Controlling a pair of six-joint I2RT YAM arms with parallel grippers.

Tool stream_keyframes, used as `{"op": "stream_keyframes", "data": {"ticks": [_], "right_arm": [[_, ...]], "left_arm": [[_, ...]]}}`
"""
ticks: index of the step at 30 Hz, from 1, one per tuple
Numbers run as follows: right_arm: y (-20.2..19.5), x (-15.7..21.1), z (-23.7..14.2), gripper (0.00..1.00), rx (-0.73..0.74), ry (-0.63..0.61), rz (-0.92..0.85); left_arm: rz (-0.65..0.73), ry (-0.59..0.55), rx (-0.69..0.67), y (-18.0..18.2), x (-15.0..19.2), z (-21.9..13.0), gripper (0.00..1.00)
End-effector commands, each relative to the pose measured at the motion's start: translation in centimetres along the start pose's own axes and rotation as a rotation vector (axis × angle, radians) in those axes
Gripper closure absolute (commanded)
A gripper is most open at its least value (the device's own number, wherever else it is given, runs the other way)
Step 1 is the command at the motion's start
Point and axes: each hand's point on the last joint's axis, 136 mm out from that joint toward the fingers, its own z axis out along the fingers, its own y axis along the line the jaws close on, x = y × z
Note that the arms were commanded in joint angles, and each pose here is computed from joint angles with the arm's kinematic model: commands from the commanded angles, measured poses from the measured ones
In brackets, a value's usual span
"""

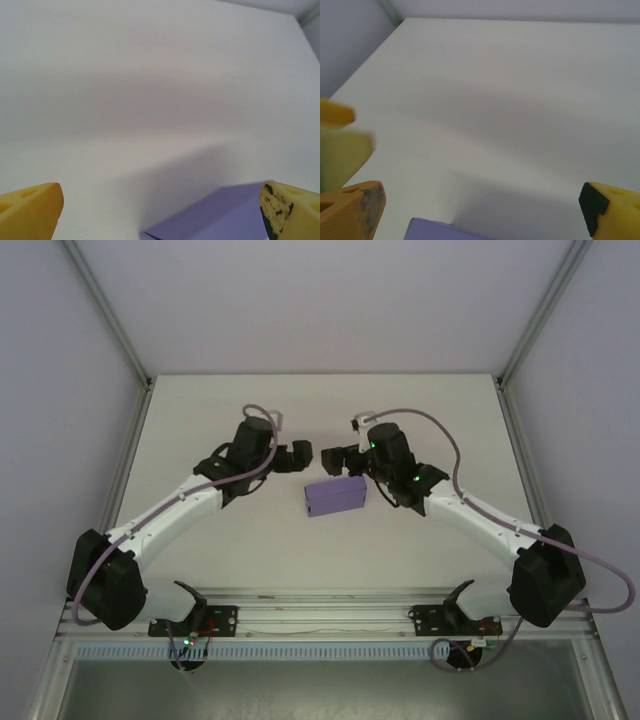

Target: Assemble paper box

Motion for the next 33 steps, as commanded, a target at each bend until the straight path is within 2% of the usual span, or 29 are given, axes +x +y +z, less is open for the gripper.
{"op": "stream_keyframes", "data": {"ticks": [1, 4, 7, 11, 15, 18, 21, 23, 25, 26, 33], "right_arm": [[2.7, 4.4, -0.4, 0.0, -0.219, 0.225, -0.449], [3.6, 7.9, -1.2, 0.0, -0.403, 0.359, -0.779], [2.8, 9.8, -0.7, 0.0, -0.466, 0.458, -0.957], [1.1, 11.2, 1.3, 0.0, -0.462, 0.607, -1.052], [-0.8, 12.0, 4.5, 0.0, -0.375, 0.686, -1.136], [-1.4, 13.2, 5.5, 0.07, -0.361, 0.777, -1.197], [-1.9, 13.9, 6.3, 0.18, -0.33, 0.856, -1.23], [-2.3, 13.9, 7.3, 0.28, -0.267, 0.85, -1.24], [-2.8, 13.1, 8.6, 0.47, -0.164, 0.802, -1.238], [-3.1, 12.7, 9.1, 0.51, -0.115, 0.778, -1.234], [-5.8, 9.9, 10.8, 0.47, 0.217, 0.639, -1.228]], "left_arm": [[-0.037, 0.02, -0.107, 4.6, 0.4, -0.4, 0.0], [-0.091, 0.012, -0.167, 7.9, 0.8, -1.2, 0.0], [-0.147, 0.0, -0.215, 10.7, 2.0, -2.4, 0.0], [-0.219, -0.027, -0.301, 14.0, 3.9, -4.4, 0.0], [-0.256, -0.06, -0.316, 14.9, 4.9, -5.5, 0.0], [-0.26, -0.064, -0.321, 15.1, 5.3, -5.9, 0.0], [-0.261, -0.058, -0.339, 15.4, 5.5, -6.1, 0.0], [-0.264, -0.055, -0.345, 15.5, 5.7, -6.2, 0.0], [-0.264, -0.05, -0.341, 15.4, 5.9, -6.2, 0.0], [-0.267, -0.051, -0.338, 15.3, 5.8, -6.2, 0.0], [-0.272, -0.059, -0.334, 15.3, 6.0, -6.7, 0.0]]}}
